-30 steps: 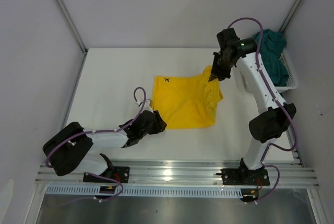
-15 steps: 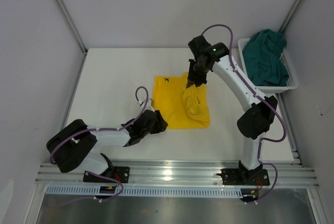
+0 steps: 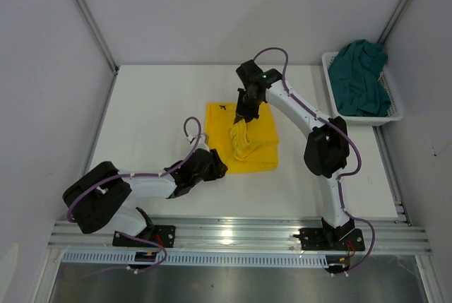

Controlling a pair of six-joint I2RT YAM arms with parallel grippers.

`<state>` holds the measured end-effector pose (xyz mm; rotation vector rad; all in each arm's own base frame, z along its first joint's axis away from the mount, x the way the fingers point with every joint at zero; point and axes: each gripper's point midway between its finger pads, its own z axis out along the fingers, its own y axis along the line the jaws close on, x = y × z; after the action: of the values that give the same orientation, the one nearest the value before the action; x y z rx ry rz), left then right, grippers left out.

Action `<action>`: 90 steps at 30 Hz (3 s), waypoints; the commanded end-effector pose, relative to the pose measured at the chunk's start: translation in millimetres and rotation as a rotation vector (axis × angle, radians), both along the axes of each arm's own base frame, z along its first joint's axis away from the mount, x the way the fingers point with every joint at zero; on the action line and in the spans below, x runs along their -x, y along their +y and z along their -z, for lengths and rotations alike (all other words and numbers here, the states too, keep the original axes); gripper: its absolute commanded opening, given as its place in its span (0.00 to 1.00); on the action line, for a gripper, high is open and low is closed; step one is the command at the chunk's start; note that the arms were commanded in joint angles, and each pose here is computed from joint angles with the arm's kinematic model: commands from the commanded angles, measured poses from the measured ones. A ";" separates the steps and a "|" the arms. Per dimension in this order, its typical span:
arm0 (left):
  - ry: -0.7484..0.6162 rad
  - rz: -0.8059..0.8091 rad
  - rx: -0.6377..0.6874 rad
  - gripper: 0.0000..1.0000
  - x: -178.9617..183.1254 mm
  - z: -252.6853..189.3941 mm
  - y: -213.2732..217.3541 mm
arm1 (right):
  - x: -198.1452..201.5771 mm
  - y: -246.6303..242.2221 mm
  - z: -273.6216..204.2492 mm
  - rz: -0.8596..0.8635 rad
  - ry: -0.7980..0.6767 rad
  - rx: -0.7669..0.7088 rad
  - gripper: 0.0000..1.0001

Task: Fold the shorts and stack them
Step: Fold the shorts, then neatly place the folded shorts to the corner

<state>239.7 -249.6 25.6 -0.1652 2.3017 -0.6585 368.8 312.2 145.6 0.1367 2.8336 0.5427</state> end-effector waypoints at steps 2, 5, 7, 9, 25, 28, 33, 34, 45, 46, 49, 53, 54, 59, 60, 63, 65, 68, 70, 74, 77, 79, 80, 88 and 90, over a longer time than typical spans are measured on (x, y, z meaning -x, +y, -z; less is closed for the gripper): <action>-0.013 0.031 0.011 0.51 5.9 -12.8 -3.2 | -13.7 14.8 9.0 0.013 -0.032 -0.040 0.00; -0.026 0.036 0.019 0.59 11.8 -27.4 2.5 | -15.9 17.4 21.3 0.017 -0.023 -0.041 0.00; -0.061 0.029 0.054 0.70 15.4 -47.7 7.7 | -18.7 20.1 25.6 0.020 -0.027 -0.045 0.00; -0.057 0.008 0.038 0.75 21.6 -53.4 19.9 | -19.6 22.6 32.8 0.022 -0.018 -0.045 0.00; -0.127 -0.054 0.033 0.84 26.7 -102.2 49.3 | -21.5 100.5 4.1 -0.050 -0.152 -0.360 0.96; -0.134 -0.060 0.025 0.84 26.6 -103.1 52.3 | -21.1 108.8 -12.1 -0.103 -0.187 -0.457 0.96; -0.149 -0.071 0.021 0.84 26.1 -107.7 56.4 | -14.6 114.7 -30.3 -0.155 -0.243 -0.572 0.97; -0.151 -0.073 0.019 0.84 25.9 -107.8 57.1 | -14.7 113.4 -30.4 -0.154 -0.236 -0.578 0.97; -0.131 -0.086 0.019 0.86 -3.3 -110.8 64.0 | -14.2 38.3 -51.0 -0.108 -0.351 -0.573 0.93; -0.106 -0.097 0.024 0.87 -7.2 -105.1 66.6 | -16.7 26.2 -50.8 -0.092 -0.364 -0.555 0.93; -0.048 -0.124 0.086 0.99 -3.6 -94.8 61.9 | -13.0 -10.0 -49.6 -0.039 -0.395 -0.478 0.95; 0.018 -0.191 0.279 0.99 8.8 -84.5 52.5 | -5.0 -42.9 -47.1 0.026 -0.431 -0.425 0.99; 0.034 -0.208 0.283 0.99 13.5 -72.5 55.1 | -1.2 -46.5 -48.8 0.027 -0.441 -0.409 0.99; 0.061 -0.228 0.259 0.99 14.2 -65.0 52.5 | 2.7 -68.7 -50.4 0.080 -0.521 -0.331 0.99; 0.077 -0.236 0.251 0.99 14.9 -60.7 52.1 | 3.3 -72.7 -51.4 0.093 -0.539 -0.331 0.99; 0.094 -0.239 0.294 0.99 20.1 -59.8 40.6 | 6.3 -88.3 -53.2 0.136 -0.581 -0.340 1.00; 0.074 -0.277 0.358 0.99 17.5 -62.4 35.7 | 9.1 -95.0 -54.4 0.152 -0.599 -0.339 1.00; 0.061 -0.306 0.436 0.99 17.0 -61.9 27.9 | 10.3 -101.7 -56.2 0.169 -0.615 -0.338 1.00; 0.066 -0.325 0.443 0.99 16.5 -55.5 26.3 | 10.7 -104.5 -56.3 0.171 -0.615 -0.336 0.99; 0.044 -0.380 0.461 0.99 6.8 -55.2 23.9 | 11.4 -113.0 -61.5 0.169 -0.633 -0.316 0.99; 0.046 -0.398 0.428 0.99 -0.8 -49.4 18.9 | 10.7 -123.6 -65.4 0.183 -0.645 -0.310 0.99; 0.048 -0.409 0.432 0.99 -6.7 -48.0 14.1 | 11.3 -128.7 -71.3 0.185 -0.658 -0.321 1.00; 0.066 -0.416 0.410 0.99 -7.5 -37.4 12.4 | 11.7 -130.3 -73.9 0.186 -0.664 -0.324 0.99; 0.087 -0.468 0.410 0.99 -31.9 -19.0 -9.1 | 22.4 -162.1 -85.0 0.215 -0.713 -0.303 1.00; 0.091 -0.490 0.402 0.98 -38.0 -9.7 -10.1 | 23.9 -171.4 -86.6 0.233 -0.724 -0.301 0.99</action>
<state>268.0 -261.1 45.9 -0.8744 2.0923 -0.8928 350.2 152.6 221.0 0.2845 2.0414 0.7859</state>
